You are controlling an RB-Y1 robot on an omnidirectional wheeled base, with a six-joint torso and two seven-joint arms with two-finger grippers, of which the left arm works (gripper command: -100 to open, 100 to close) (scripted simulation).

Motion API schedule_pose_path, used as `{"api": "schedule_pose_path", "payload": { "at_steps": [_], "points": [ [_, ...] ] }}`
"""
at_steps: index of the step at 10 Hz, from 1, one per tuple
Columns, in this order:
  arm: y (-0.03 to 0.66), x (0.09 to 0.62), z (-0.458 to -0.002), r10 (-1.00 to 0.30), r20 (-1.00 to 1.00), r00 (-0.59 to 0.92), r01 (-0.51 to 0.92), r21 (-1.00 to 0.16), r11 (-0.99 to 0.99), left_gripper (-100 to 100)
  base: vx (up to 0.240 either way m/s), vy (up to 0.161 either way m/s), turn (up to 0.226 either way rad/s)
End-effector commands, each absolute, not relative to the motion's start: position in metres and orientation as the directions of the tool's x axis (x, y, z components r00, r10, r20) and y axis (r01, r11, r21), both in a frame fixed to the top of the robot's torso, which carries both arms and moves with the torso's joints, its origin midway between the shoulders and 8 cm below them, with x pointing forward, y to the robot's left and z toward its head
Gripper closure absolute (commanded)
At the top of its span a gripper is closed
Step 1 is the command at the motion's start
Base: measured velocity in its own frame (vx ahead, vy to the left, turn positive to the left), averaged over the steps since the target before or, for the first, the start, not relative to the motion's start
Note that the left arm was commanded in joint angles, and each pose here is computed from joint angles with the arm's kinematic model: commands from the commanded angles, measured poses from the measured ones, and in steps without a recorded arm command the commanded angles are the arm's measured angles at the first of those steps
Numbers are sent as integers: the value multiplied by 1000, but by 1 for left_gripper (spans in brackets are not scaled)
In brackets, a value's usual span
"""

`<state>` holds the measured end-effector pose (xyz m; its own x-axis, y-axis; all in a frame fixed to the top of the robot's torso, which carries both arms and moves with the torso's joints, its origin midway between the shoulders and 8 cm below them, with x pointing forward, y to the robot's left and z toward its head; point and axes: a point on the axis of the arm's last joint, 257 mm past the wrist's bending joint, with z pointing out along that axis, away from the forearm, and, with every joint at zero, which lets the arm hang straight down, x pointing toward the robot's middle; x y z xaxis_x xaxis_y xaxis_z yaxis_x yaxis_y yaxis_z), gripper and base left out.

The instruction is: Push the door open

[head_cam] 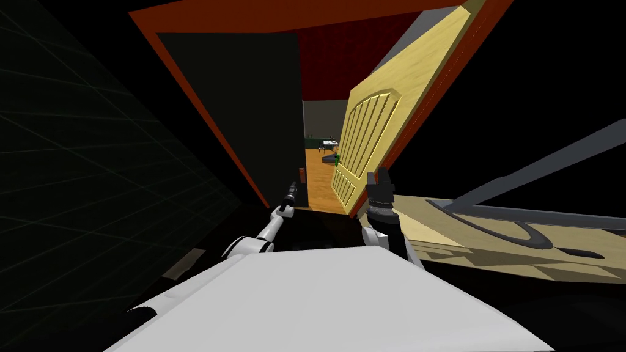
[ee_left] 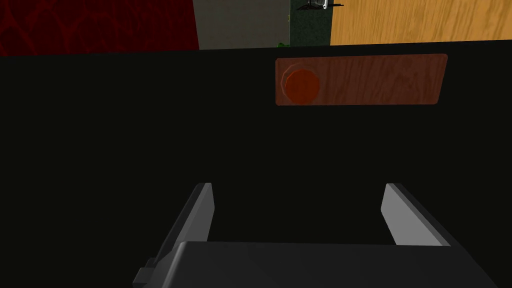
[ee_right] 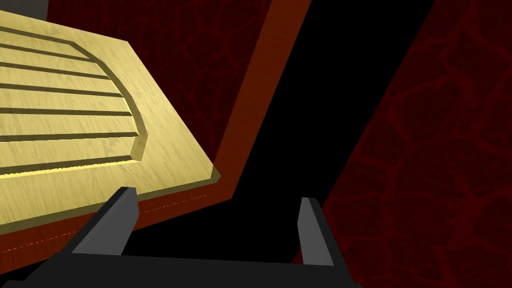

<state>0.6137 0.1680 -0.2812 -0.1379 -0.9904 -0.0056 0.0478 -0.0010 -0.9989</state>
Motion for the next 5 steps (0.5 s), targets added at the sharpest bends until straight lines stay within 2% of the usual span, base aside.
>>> {"api": "schedule_pose_path", "payload": {
  "at_steps": [1, 3, 5],
  "points": [
    [165, 615, -288, -990, -3, -142, 27, -1000, -1, -100, 92, 50, -32],
    [161, 618, -296, -989, 0, -147, 0, -1000, 0, -100, 117, 78, -35],
    [166, 617, -294, -990, -4, -141, 7, -1000, 3, -100, 77, 25, -16]
  ]
}}
